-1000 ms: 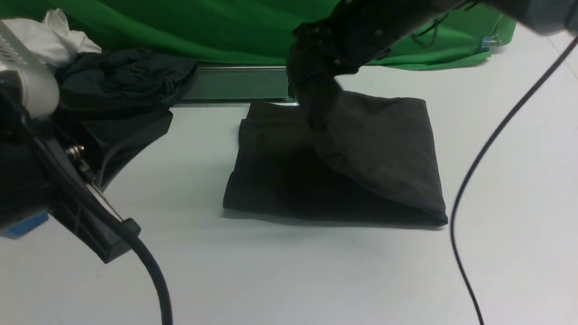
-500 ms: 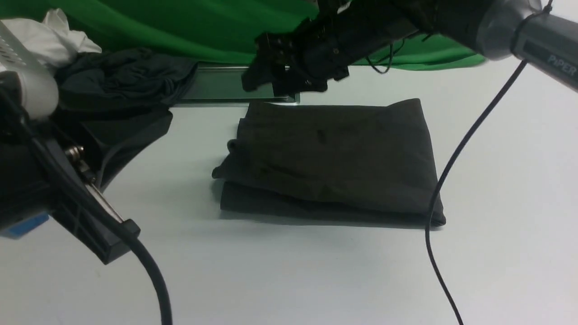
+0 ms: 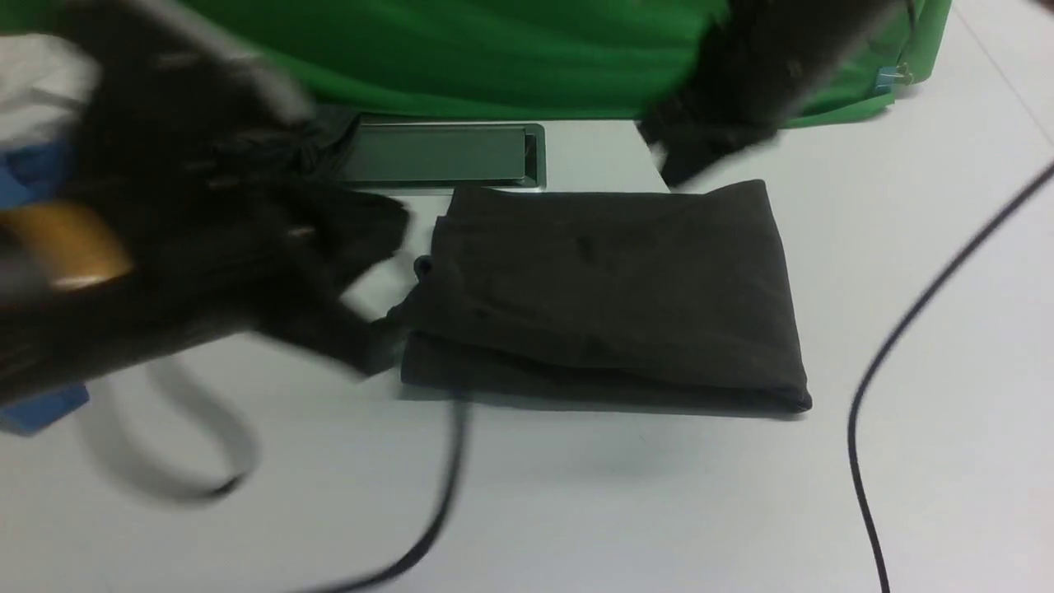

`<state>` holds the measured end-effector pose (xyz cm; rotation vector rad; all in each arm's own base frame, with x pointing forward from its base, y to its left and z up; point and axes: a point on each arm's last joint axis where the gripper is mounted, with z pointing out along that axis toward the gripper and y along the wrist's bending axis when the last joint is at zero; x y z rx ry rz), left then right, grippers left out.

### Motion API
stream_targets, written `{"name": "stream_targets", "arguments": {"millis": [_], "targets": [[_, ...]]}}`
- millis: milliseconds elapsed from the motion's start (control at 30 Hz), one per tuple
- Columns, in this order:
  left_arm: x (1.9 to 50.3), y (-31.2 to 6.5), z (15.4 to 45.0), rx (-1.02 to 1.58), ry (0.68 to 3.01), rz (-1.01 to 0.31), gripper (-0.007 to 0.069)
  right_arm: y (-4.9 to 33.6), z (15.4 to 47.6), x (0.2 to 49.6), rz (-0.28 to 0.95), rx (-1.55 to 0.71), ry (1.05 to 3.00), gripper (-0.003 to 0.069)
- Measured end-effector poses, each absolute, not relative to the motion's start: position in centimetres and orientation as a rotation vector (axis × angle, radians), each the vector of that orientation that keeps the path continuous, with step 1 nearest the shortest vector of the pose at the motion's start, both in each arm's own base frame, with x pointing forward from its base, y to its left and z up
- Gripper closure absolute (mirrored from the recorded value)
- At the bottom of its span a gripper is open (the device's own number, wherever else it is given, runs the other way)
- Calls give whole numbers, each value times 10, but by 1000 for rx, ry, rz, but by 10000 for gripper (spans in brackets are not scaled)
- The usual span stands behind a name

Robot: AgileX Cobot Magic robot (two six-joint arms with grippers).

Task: Fold a long-sleeved shirt on a white desktop.

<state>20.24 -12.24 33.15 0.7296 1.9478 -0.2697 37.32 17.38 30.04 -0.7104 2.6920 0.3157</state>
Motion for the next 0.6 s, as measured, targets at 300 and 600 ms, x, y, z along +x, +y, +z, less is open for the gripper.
{"name": "stream_targets", "arguments": {"millis": [300, 600], "targets": [[310, -167, 263, 740, 2179, -222, 608, 139, 225, 369, 264, -456, 2795, 643], [351, -142, 180, 799, 2516, -136, 608, 128, 200, 362, 257, -386, 2833, 643]]}}
